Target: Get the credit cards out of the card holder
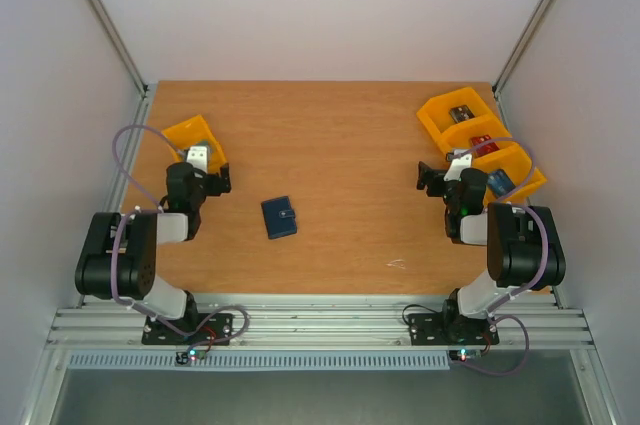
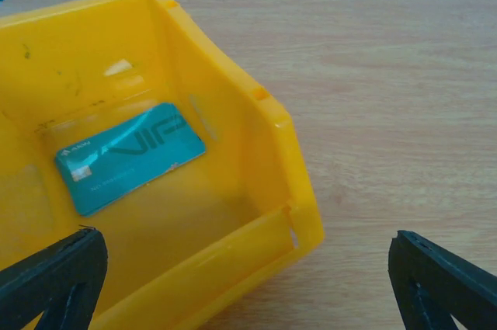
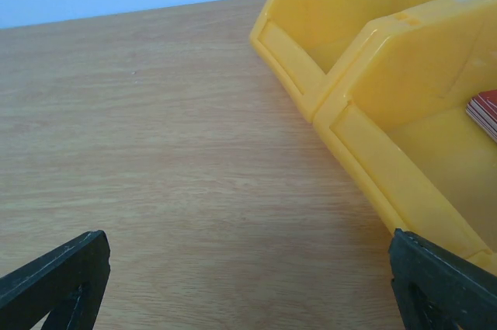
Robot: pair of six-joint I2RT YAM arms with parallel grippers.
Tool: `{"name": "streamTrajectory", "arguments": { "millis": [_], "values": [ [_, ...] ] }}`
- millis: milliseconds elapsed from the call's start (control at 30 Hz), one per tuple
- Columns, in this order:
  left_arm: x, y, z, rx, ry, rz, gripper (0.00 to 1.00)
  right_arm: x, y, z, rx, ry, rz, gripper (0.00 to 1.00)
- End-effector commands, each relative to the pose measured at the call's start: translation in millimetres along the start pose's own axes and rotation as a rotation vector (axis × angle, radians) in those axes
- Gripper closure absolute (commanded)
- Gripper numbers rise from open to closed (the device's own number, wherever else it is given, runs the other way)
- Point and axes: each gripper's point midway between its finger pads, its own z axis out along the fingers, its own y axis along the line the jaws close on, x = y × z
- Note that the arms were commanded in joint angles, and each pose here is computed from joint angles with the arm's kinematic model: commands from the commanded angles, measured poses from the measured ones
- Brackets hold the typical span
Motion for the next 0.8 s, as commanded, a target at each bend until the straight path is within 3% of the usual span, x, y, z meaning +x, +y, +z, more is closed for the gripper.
{"name": "streamTrajectory", "arguments": {
  "millis": [0, 200, 300, 433, 467, 533, 667, 767],
  "values": [
    [-27, 8, -2, -0.044, -0.122, 0.028, 0.01, -7, 5, 0, -0.017, -0.017, -0.027, 0.02],
    [-31, -4, -5, 0.018, -0.13, 0.05, 0.01, -7, 4, 1, -0.015, -0.017, -0.026, 0.02],
    [-51, -21, -19, 0.109, -0.163, 0.093, 0.01, -8, 5, 0, -0.008, -0.018, -0.03, 0.02],
    [-89, -25, -52, 0.114, -0.248, 0.122, 0.01, -33, -2, -8, 0.058, 0.014, -0.003, 0.02],
    [-94, -26, -57, 0.114, -0.21, 0.108, 0.01, -44, -6, -11, 0.085, 0.026, 0.018, 0.01],
    [-103, -35, -70, 0.172, -0.121, 0.008, 0.01, -63, -8, -17, 0.115, 0.058, 0.119, 0.02],
    [-96, -81, -95, 0.447, 0.034, -0.23, 0.01, -86, 33, -13, -0.047, 0.185, 0.266, 0.01],
    [-70, -85, -95, 0.452, 0.174, -0.463, 0.01, -78, 87, -16, -0.177, 0.331, 0.283, 0.02]
  ]
}}
